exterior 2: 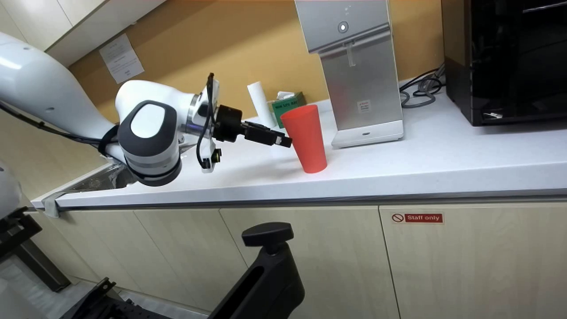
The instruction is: Put the orange cup under the dispenser
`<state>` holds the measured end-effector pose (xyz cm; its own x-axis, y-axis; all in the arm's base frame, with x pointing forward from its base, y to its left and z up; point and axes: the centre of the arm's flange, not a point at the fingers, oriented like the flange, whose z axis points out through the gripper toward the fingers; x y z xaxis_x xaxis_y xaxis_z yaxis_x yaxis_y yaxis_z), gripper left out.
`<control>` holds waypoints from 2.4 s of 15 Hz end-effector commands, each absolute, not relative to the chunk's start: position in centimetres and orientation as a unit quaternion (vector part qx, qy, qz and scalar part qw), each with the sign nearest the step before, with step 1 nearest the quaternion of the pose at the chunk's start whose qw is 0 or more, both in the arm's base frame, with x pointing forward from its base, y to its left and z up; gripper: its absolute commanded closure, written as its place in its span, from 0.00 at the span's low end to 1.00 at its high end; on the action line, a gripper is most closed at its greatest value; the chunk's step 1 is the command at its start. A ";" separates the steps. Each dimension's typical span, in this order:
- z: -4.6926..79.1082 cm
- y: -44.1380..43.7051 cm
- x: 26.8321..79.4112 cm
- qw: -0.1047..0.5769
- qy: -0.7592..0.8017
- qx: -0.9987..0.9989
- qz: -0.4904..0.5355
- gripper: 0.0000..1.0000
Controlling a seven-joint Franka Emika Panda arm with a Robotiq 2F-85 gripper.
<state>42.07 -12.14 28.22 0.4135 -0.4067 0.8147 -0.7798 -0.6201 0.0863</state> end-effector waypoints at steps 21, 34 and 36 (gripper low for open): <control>28.4 -18.7 46.8 0.271 -0.329 0.804 0.414 0.51; 31.1 -21.5 49.1 0.251 -0.325 0.819 0.400 0.51; 30.8 -21.8 49.4 0.260 -0.309 0.819 0.408 0.51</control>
<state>49.09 -21.46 31.18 0.4690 -0.3322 0.8184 -0.7325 -0.6640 0.1502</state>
